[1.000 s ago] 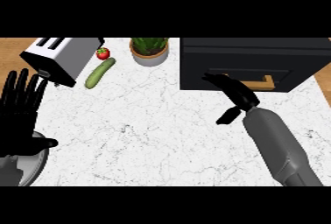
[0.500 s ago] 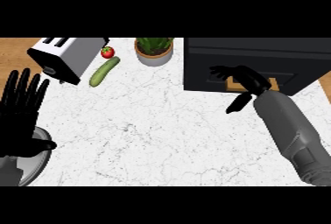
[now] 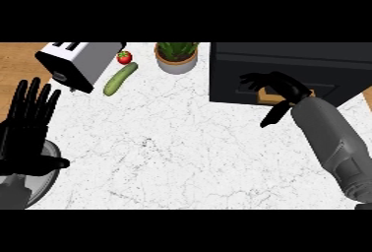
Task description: Pick up the cup, place it into the drawer and close the drawer
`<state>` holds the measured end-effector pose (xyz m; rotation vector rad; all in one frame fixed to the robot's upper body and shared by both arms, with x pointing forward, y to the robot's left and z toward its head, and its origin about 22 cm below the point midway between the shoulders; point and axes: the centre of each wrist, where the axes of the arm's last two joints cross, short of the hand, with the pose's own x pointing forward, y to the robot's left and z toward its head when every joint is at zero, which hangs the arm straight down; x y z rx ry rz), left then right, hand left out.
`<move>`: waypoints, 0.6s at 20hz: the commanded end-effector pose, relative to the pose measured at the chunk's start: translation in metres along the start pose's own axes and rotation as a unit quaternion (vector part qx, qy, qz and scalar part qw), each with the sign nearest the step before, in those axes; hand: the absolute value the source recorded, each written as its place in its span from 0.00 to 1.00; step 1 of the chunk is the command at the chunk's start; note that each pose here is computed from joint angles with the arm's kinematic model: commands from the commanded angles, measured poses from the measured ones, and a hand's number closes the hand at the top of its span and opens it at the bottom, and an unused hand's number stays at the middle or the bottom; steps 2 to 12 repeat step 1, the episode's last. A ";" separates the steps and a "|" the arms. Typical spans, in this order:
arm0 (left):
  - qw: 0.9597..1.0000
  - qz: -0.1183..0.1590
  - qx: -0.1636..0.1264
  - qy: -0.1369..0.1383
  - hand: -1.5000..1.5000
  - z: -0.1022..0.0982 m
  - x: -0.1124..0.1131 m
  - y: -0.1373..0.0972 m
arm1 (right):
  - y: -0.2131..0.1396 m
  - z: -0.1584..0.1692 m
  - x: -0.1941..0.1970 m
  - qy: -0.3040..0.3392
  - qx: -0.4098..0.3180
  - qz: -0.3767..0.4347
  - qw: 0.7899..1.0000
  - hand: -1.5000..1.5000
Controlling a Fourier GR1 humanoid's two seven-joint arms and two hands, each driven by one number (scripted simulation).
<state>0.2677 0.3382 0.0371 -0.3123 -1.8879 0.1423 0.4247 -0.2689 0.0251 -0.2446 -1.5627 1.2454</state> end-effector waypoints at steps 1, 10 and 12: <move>1.000 -0.008 -0.004 -0.009 0.00 -0.010 0.009 0.003 | -0.032 0.000 0.002 0.074 -0.046 0.013 0.996 0.00; 1.000 -0.008 -0.004 -0.009 0.00 -0.010 0.009 0.003 | -0.032 0.000 0.002 0.074 -0.046 0.013 0.996 0.00; 1.000 -0.008 -0.004 -0.009 0.00 -0.010 0.009 0.003 | -0.032 0.000 0.002 0.074 -0.046 0.013 0.996 0.00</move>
